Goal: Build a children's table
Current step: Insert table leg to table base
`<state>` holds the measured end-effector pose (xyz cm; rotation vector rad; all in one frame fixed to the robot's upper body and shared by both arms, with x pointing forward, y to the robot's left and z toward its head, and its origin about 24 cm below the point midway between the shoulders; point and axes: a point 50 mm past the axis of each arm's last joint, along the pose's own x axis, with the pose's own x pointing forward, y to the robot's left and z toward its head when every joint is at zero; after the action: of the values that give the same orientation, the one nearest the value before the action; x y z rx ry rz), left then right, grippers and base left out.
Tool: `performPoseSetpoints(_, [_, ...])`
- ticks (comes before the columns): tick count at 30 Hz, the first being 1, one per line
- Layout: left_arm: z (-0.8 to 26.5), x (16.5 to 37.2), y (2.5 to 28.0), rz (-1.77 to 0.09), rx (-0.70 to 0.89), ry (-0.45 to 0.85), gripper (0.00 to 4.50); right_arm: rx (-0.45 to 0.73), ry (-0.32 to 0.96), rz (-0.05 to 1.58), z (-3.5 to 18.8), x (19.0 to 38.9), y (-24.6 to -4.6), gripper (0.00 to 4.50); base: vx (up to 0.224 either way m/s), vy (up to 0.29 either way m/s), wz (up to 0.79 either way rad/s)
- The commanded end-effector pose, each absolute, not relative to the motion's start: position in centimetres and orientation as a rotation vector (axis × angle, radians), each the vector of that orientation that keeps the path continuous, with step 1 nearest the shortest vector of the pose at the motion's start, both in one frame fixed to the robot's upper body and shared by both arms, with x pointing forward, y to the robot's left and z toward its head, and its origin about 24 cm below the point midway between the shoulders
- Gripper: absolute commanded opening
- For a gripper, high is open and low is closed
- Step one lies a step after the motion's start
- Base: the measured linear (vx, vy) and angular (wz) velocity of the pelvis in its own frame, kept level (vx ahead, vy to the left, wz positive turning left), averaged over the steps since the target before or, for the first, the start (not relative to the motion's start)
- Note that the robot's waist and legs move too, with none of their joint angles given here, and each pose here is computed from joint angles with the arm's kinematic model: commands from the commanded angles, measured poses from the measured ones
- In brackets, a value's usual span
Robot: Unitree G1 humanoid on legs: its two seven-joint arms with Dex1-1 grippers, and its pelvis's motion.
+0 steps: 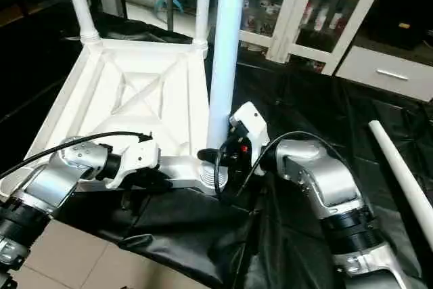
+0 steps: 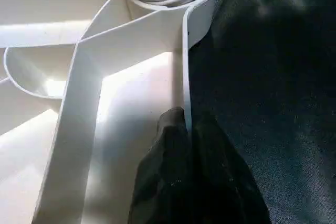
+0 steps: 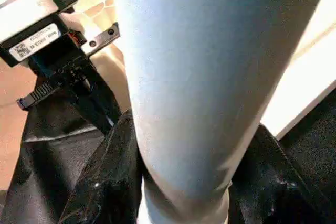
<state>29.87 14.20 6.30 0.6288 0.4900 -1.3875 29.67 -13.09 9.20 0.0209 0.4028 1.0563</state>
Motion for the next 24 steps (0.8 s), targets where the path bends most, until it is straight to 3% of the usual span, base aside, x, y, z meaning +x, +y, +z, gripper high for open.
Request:
performPoseSetpoints(1, [5.5, 29.0, 13.3, -1.444, 0.619, 0.504, 0.0, 0.057, 0.43, 1.025, 8.3, 29.5, -13.5, 1.85, 0.0, 0.0, 0.0])
performPoseSetpoints(12, [5.6, 29.0, 13.3, -1.434, 0.618, 0.503, 0.0, 0.161, 0.402, 0.898, 5.8, 28.6, -14.9, 1.85, 0.0, 0.0, 0.0])
performPoseSetpoints(24, [5.8, 29.4, 13.4, -1.419, 0.625, 0.499, 0.0, 0.14, 0.304, 0.881, 4.5, 26.9, -14.3, 1.85, 0.0, 0.0, 0.0])
